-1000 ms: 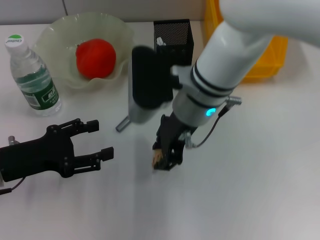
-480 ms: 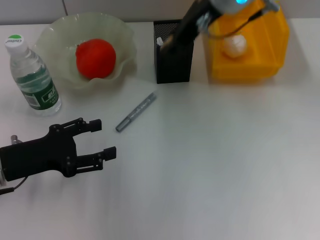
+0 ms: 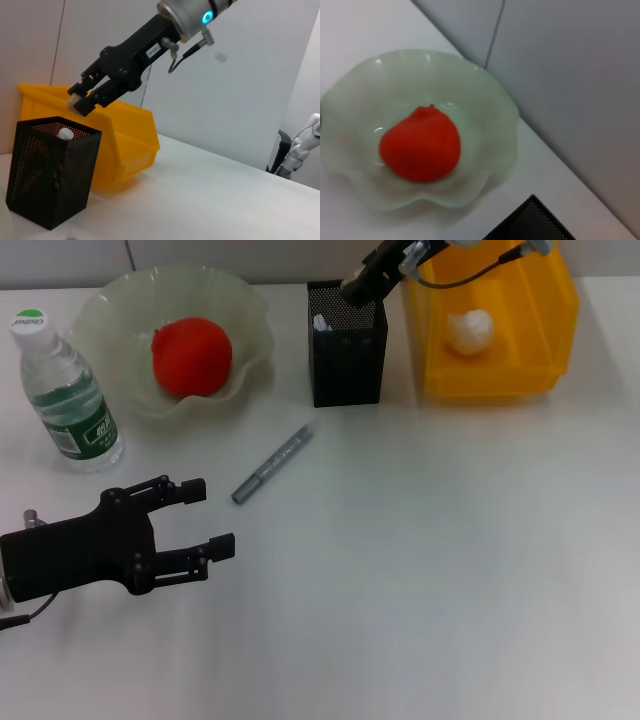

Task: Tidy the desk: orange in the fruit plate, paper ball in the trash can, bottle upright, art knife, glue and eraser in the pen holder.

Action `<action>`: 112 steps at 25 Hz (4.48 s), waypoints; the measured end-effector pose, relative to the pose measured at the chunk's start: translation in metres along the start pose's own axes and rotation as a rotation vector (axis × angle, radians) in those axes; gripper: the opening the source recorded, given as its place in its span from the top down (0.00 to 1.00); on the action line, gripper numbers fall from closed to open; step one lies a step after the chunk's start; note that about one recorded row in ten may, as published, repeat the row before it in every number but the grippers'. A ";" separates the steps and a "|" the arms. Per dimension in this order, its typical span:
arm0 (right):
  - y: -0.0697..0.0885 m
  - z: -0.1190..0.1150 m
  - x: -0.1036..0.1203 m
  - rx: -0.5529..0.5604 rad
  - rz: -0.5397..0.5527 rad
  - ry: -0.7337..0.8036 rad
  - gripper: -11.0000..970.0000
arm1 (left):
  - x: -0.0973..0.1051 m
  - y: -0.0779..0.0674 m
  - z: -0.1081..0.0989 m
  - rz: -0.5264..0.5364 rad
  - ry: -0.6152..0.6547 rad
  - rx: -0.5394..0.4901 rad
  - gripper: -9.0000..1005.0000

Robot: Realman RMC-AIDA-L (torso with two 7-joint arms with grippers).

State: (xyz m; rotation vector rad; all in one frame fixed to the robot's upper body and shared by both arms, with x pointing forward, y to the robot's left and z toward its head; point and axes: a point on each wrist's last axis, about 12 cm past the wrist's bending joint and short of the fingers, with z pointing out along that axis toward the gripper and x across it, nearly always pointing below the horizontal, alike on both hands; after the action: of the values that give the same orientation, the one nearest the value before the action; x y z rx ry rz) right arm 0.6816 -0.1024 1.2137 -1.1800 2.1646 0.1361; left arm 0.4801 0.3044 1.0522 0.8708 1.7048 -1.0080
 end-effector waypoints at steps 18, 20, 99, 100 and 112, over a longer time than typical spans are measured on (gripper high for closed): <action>0.001 0.004 0.001 0.002 0.004 -0.007 0.37 | 0.000 0.000 0.000 -0.002 0.000 0.000 0.22; 0.001 0.003 0.001 0.006 0.005 -0.012 0.31 | 0.000 0.000 0.000 -0.002 0.000 0.000 0.22; 0.049 -0.028 0.296 -0.286 0.182 -0.615 0.27 | -0.221 0.035 0.150 -0.074 0.693 -0.301 0.24; 0.049 -0.028 0.296 -0.287 0.182 -0.615 0.27 | -0.217 0.035 0.154 -0.074 0.710 -0.303 0.24; 0.050 -0.026 0.298 -0.285 0.181 -0.599 0.28 | -0.173 0.039 0.187 -0.031 0.850 -0.318 0.24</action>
State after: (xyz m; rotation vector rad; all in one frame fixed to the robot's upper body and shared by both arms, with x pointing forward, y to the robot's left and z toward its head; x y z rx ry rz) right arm 0.5174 -0.2952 1.0469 -0.9302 1.7397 0.7935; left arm 0.6346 0.1317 1.1649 1.1435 2.4981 -0.3488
